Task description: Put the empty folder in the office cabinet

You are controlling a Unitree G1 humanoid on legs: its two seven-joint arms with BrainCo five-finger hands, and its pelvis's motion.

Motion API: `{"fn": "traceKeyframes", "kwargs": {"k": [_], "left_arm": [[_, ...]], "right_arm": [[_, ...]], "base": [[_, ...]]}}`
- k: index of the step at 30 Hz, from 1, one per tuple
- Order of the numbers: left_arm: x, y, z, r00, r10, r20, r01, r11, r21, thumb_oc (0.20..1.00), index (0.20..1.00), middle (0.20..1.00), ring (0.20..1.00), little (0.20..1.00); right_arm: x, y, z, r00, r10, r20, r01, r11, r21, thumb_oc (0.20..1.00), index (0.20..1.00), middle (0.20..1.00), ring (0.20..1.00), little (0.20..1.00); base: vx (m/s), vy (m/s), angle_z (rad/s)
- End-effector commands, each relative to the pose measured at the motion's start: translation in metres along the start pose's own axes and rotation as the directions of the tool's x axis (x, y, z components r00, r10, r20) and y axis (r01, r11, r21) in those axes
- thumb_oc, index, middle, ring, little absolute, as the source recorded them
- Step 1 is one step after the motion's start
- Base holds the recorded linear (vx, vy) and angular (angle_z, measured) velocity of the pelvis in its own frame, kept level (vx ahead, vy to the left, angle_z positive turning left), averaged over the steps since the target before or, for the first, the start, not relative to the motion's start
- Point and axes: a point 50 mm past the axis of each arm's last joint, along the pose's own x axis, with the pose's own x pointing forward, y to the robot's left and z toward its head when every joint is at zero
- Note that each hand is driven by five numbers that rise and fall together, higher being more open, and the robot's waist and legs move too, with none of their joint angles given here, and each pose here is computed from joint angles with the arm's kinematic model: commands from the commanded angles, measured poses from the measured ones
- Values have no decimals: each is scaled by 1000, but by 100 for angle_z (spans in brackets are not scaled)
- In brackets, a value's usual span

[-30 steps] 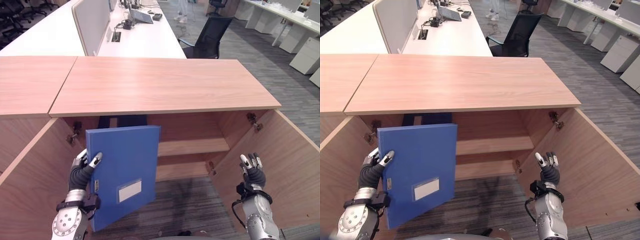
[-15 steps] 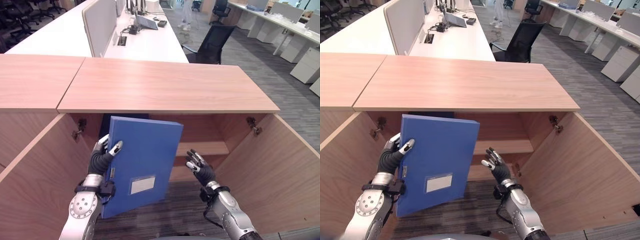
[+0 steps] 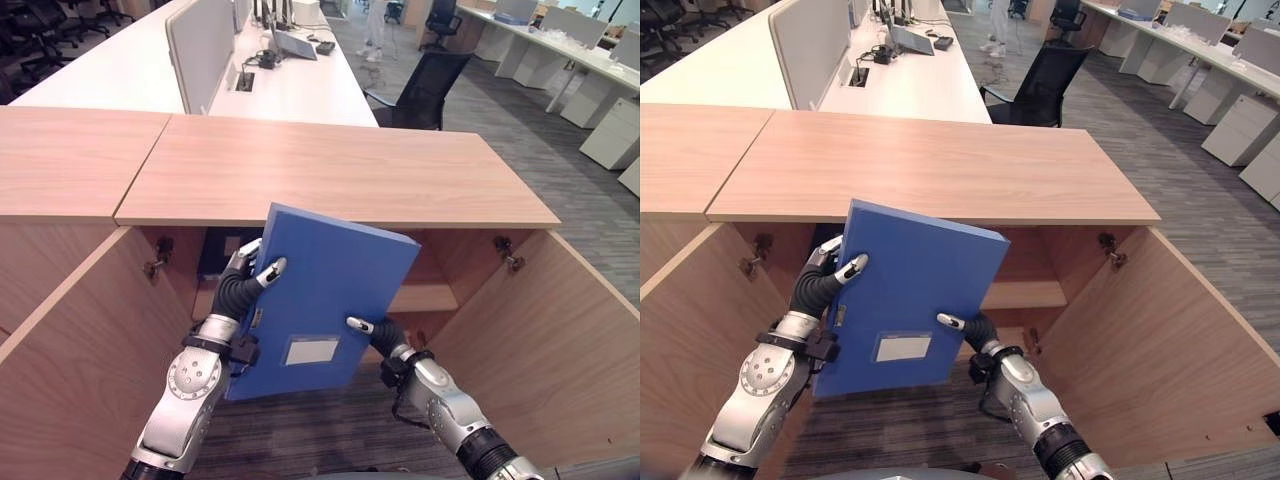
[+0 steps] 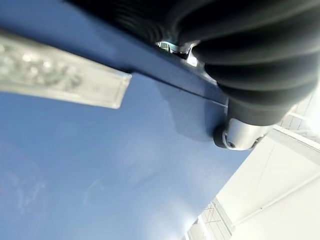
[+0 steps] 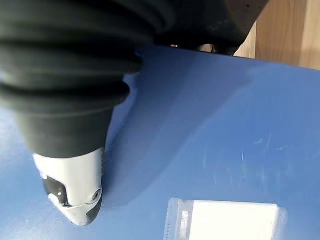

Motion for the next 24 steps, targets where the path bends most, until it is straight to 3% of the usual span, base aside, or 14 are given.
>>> {"fn": "traceKeyframes", "kwargs": {"k": [1,8,9,10,12,18,21,22,23,24], "left_arm": [[8,-28,33,970,-142,199,165,980,-107,200,200,200,200,200],[13,-56,30,940,-278,200,334,875,-350,200,200,200,200,200],[13,-63,30,928,-312,204,370,841,-396,200,200,200,200,200],[13,-62,30,928,-313,204,370,840,-396,200,200,200,200,200],[12,-66,29,923,-330,199,385,806,-449,200,200,200,200,200],[12,-65,24,935,-313,167,355,810,-466,200,200,200,200,200],[8,-65,18,939,-318,134,342,809,-479,200,200,200,200,200],[8,-65,18,939,-318,133,341,809,-479,319,319,319,319,319],[6,-65,13,941,-323,105,331,804,-494,1000,1000,1000,1000,1000],[5,-65,13,941,-323,105,331,804,-494,1000,1000,1000,1000,1000]], "right_arm": [[26,36,33,981,145,131,-149,989,20,1000,1000,1000,1000,1000],[39,50,41,974,178,137,-180,984,5,1000,1000,1000,1000,1000],[43,55,40,973,186,137,-193,980,44,341,341,341,341,341],[43,55,40,973,185,138,-193,980,44,200,200,200,200,200],[42,61,40,970,183,161,-197,977,79,200,200,200,200,200],[36,73,27,965,195,177,-236,938,253,200,200,200,200,200],[29,80,7,971,185,153,-234,872,430,200,200,200,200,200],[29,80,6,971,185,153,-234,871,431,200,200,200,200,200],[27,81,-2,977,165,135,-212,840,500,200,200,200,200,200],[27,81,-2,977,166,135,-212,839,501,200,200,200,200,200]], "base": [[0,0,0],[0,0,0],[0,0,0],[0,0,0],[0,0,0],[0,0,0],[0,0,0],[0,0,0],[0,0,0],[0,0,0]]}}
